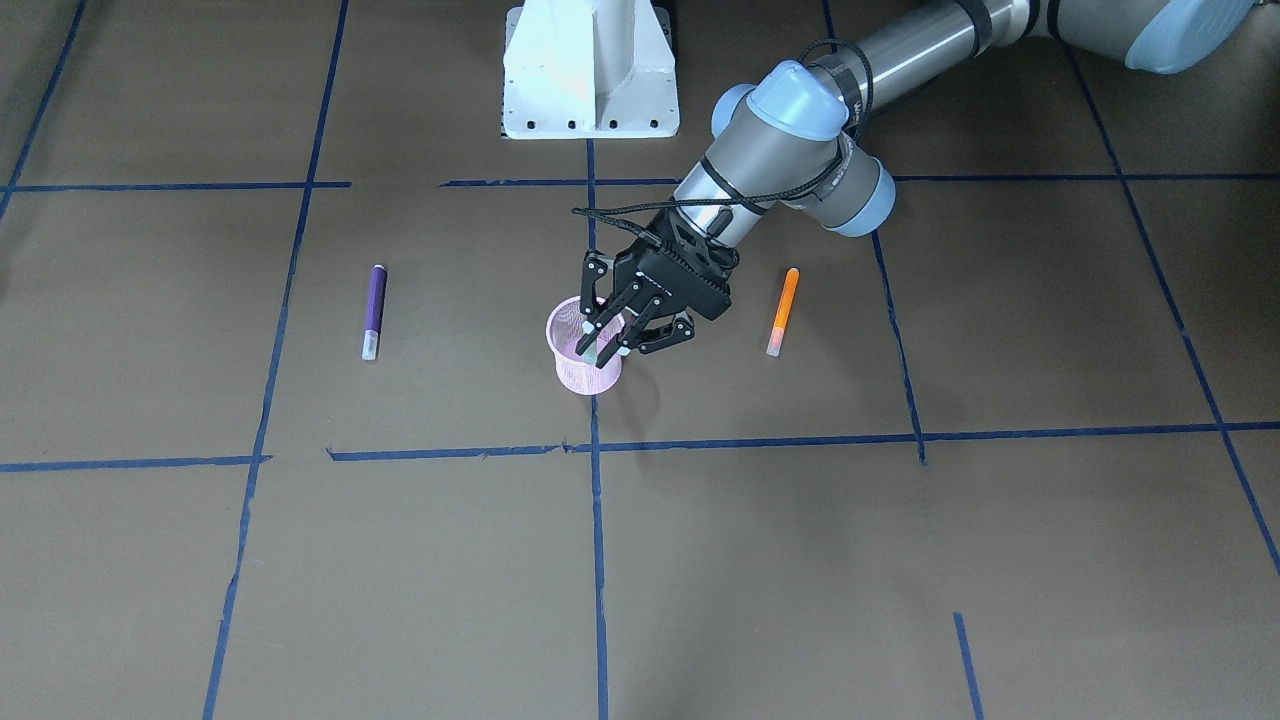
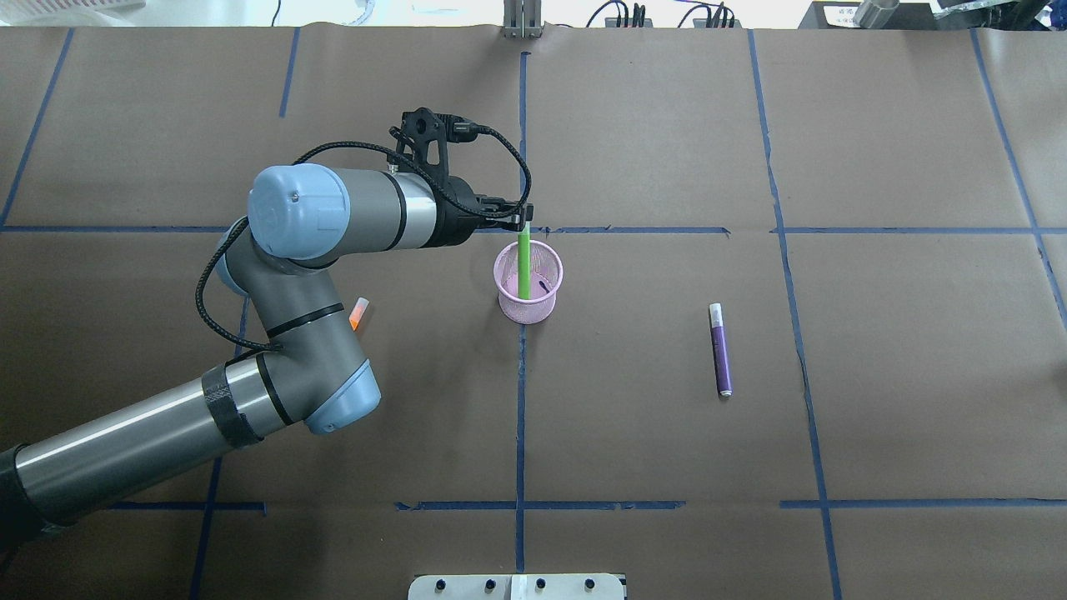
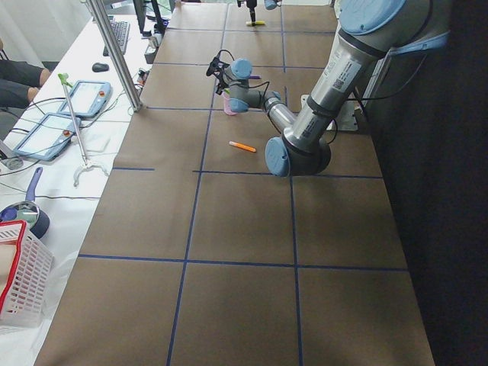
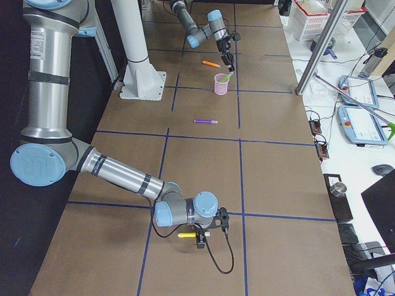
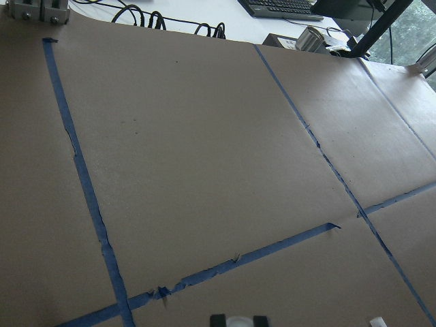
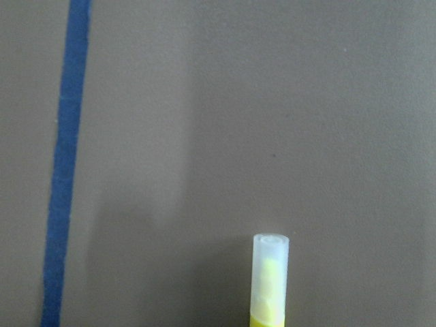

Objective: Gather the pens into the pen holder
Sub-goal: 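Raise the left gripper and draw it back from the cup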

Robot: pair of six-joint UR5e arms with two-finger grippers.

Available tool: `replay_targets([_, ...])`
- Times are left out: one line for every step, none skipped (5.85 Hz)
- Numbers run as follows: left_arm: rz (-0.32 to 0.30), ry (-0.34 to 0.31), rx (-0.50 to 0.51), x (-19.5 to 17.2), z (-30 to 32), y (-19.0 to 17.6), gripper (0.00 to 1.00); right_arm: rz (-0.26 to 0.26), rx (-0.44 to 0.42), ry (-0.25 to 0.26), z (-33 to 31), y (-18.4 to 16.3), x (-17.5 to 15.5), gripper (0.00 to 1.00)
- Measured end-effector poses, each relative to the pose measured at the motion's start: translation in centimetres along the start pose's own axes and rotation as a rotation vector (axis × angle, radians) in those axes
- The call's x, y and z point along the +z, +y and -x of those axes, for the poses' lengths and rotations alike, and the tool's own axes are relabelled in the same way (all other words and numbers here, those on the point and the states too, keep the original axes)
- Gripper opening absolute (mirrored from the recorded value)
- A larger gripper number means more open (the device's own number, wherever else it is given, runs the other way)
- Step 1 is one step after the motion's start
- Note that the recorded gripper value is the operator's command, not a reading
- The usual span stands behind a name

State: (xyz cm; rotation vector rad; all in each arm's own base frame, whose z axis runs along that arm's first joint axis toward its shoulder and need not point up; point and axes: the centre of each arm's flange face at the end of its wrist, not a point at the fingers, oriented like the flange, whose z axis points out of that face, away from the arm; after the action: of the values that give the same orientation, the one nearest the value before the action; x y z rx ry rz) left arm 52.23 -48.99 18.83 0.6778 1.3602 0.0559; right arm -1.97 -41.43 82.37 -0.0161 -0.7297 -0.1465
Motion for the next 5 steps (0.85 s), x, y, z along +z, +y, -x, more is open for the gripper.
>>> replay_targets([-0.004,-0.002,-0.001,0.0,0.0,-0.1,1.00,0.000,0.000,0.000,0.0,0.0,0.0,1.00])
replay_targets([-0.014,-0.009,-0.005,-0.3,0.3,-0.8,1.00,0.000,0.000,0.000,0.0,0.0,0.0,1.00])
replay_targets([-0.016,-0.038,-0.013,-0.8,1.3,-2.4,1.00,0.000,0.000,0.000,0.0,0.0,0.0,1.00])
replay_targets([0.020,-0.086,-0.030,-1.6,3.2,-4.7,1.00,0.000,0.000,0.000,0.0,0.0,0.0,1.00])
replay_targets([0.107,-0.134,-0.068,-3.5,5.9,-8.0,1.00,0.001,0.001,0.000,0.0,0.0,0.0,0.97])
